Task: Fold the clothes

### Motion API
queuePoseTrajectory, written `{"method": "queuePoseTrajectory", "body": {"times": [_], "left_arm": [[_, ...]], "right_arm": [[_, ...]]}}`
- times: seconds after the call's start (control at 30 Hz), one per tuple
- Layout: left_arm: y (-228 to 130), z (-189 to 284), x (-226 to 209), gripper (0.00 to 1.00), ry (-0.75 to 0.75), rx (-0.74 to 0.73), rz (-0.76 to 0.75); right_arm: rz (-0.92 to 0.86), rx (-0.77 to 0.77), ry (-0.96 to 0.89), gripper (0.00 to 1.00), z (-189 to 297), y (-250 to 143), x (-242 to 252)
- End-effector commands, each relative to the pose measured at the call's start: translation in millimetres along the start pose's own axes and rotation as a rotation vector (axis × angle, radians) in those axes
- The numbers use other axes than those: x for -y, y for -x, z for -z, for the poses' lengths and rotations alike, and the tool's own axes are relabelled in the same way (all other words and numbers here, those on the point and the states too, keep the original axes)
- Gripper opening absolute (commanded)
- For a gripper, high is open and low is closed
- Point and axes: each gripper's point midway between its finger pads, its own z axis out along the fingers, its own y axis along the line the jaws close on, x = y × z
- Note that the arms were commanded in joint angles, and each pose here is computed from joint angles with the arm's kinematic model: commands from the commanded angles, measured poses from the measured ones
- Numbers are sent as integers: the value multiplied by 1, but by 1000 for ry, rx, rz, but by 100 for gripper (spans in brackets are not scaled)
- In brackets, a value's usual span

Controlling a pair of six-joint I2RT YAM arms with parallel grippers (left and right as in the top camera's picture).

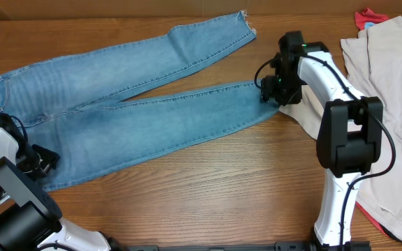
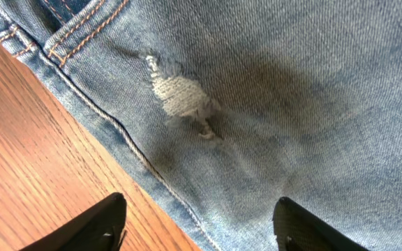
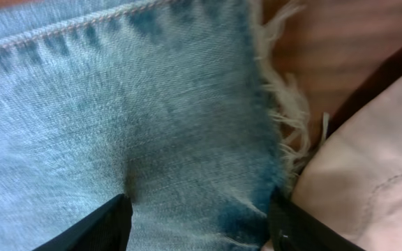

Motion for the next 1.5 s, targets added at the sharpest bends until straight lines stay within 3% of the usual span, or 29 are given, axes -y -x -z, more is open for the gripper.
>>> {"method": "queuePoseTrajectory", "body": {"times": [0.0, 0.27, 0.77, 0.83, 0.93, 0.97, 1.3, 1.47], "left_arm": [[4, 0, -1, 76, 17, 4, -5], [2, 0, -2, 78, 20, -3, -6], [13, 6, -1, 79, 22, 31, -15], [14, 6, -2, 79, 28, 37, -14], [14, 6, -3, 79, 33, 39, -14], [14, 6, -3, 79, 33, 39, -14], [14, 6, -3, 79, 33, 39, -14], [15, 6, -3, 79, 33, 40, -13]], "right_arm": [[47, -48, 4, 67, -5, -11, -8], [37, -109, -3, 67, -16, -29, -4], [-89, -383, -117, 65, -44, -115, 24], [-107, -387, -122, 57, -47, -119, 25], [-114, -395, -124, 11, -49, -123, 26], [-125, -395, -127, 7, -49, -123, 26], [-201, -366, -142, 4, -44, -119, 25], [-285, -282, -183, 4, -22, -108, 28]]}}
